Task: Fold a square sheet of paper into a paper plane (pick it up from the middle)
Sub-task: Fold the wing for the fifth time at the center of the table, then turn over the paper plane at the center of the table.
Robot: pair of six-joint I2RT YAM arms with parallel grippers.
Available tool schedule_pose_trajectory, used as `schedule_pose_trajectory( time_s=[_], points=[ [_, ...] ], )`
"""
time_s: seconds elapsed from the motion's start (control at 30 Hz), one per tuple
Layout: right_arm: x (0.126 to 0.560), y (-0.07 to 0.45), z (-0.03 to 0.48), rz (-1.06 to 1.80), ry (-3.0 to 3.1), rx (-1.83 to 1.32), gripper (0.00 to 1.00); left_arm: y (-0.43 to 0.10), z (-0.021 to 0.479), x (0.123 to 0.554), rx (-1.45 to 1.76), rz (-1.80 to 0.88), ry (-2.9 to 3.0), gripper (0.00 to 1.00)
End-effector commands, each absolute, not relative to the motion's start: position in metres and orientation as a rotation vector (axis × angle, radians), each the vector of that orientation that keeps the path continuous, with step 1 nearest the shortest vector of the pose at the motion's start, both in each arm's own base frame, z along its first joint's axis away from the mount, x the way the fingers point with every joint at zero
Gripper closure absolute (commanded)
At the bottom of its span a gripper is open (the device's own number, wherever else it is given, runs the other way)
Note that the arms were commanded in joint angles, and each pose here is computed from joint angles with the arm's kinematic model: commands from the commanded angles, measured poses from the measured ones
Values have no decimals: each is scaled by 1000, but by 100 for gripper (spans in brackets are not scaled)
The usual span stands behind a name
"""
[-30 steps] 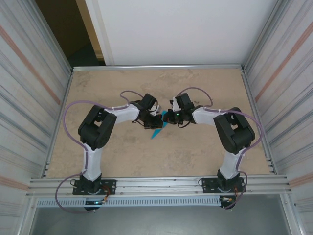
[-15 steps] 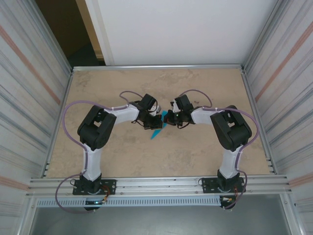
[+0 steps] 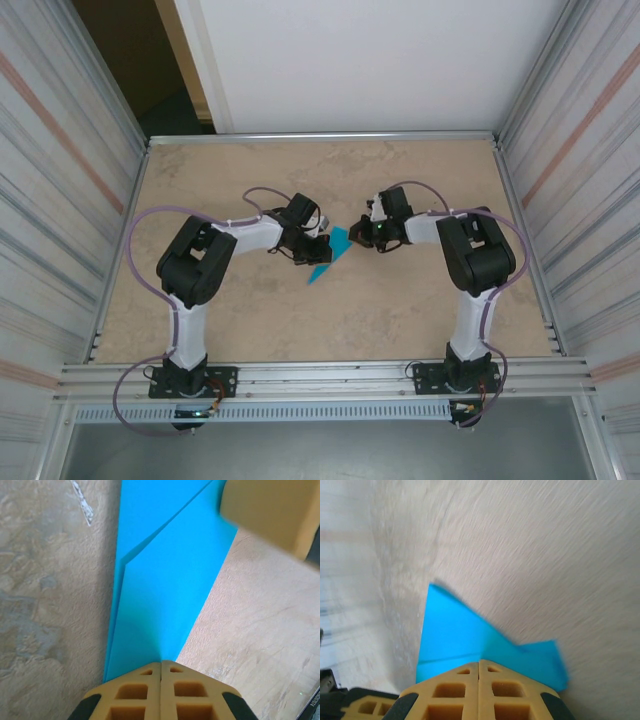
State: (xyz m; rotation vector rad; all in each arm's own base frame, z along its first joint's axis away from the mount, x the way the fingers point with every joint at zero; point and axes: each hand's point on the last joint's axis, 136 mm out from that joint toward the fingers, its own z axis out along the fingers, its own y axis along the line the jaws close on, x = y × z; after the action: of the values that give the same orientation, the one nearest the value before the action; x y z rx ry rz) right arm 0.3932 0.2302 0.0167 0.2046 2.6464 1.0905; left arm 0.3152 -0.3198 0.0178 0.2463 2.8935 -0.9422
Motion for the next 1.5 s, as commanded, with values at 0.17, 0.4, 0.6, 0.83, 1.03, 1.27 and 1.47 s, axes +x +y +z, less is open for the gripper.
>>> schedule_pose_trajectory(
  time_s=[0.17,0.4,0.6,0.83,1.03,1.27,1.47],
  points=[
    [439,181,18,927,2575,301,100,-294,2,295,185,-814,3039,100],
    [421,178,80,838,2526,277,91,-317,92,323,237,-975,2803,80],
    [383,197,95,710,2593,262,58,-276,130,327,120,-973,2693,56],
    [343,236,84,608,2721,395,35,-199,140,322,-9,-838,2620,24],
    [327,270,66,465,2802,497,32,-156,141,317,-54,-726,2590,13],
    [326,270,50,288,2802,638,33,-138,142,315,-79,-605,2573,8],
    [320,263,47,212,2787,746,46,-138,140,316,-88,-602,2571,7]
  ],
)
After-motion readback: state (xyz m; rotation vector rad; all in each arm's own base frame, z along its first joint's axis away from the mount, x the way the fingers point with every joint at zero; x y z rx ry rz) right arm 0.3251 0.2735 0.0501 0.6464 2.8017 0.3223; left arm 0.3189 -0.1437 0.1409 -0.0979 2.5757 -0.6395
